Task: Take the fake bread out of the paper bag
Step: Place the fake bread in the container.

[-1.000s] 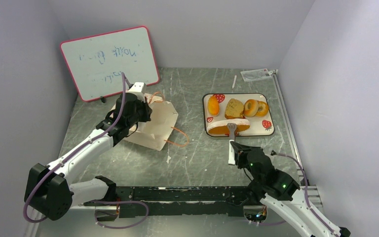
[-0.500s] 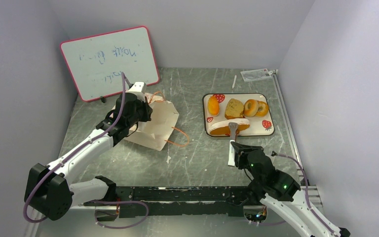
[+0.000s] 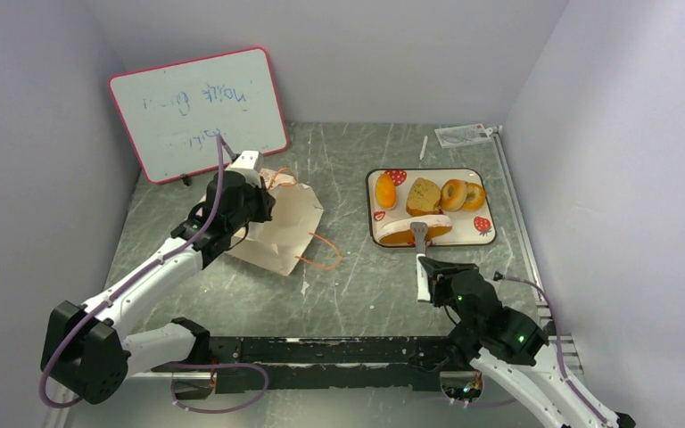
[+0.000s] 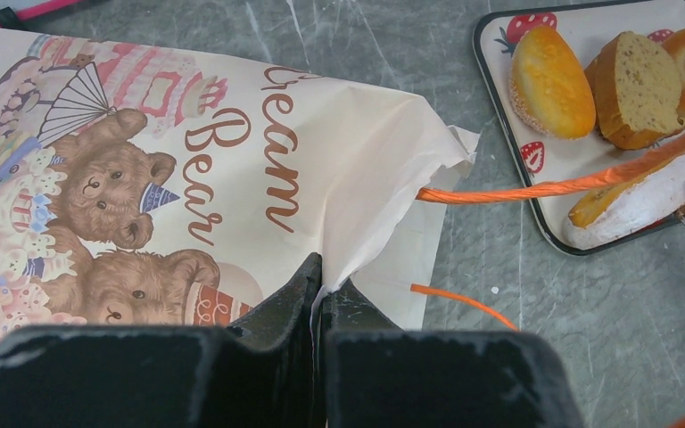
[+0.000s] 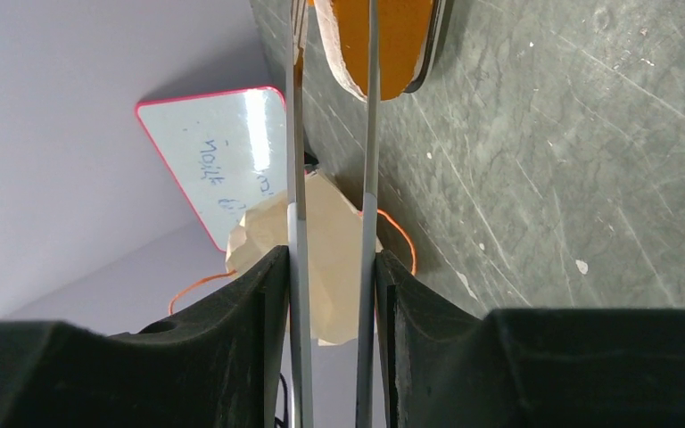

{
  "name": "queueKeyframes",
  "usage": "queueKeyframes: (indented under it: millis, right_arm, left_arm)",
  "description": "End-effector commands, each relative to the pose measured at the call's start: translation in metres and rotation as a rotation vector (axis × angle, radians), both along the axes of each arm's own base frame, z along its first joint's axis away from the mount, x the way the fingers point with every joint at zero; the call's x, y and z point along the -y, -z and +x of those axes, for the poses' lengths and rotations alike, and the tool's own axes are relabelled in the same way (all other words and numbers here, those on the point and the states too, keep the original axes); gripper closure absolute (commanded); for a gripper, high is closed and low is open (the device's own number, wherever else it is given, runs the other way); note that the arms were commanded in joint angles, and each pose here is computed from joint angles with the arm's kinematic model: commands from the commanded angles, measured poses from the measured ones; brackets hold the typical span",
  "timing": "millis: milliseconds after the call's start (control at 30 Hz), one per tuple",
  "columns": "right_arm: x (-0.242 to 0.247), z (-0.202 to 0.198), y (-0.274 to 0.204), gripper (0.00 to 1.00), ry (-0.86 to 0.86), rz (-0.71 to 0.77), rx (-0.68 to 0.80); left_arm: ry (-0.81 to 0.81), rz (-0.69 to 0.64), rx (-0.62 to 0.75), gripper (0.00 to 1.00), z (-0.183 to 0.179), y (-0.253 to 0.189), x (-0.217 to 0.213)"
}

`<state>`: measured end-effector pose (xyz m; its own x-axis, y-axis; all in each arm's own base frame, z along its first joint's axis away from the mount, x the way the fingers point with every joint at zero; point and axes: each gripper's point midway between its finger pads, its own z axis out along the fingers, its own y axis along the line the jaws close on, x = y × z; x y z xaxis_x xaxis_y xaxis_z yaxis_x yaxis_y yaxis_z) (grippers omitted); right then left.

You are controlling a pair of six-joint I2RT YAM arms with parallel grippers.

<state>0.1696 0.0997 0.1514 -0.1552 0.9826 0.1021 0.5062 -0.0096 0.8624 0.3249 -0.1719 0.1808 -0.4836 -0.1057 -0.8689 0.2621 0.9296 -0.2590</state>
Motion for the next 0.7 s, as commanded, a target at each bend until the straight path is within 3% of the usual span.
queueKeyframes:
  millis: [0,667]
  right_arm:
    - [0.005,-0.003,-0.011,0.60,0.005,-0.002,0.015]
    - [0.012,-0.012,-0.033,0.60,-0.037,-0.043,0.054]
  left_arm:
    - [0.055,-0.031,0.045,0.93,-0.004,-0.011,0.009]
    - [0.079,-0.044,0.056,0.93,-0.014,-0.012,0.012]
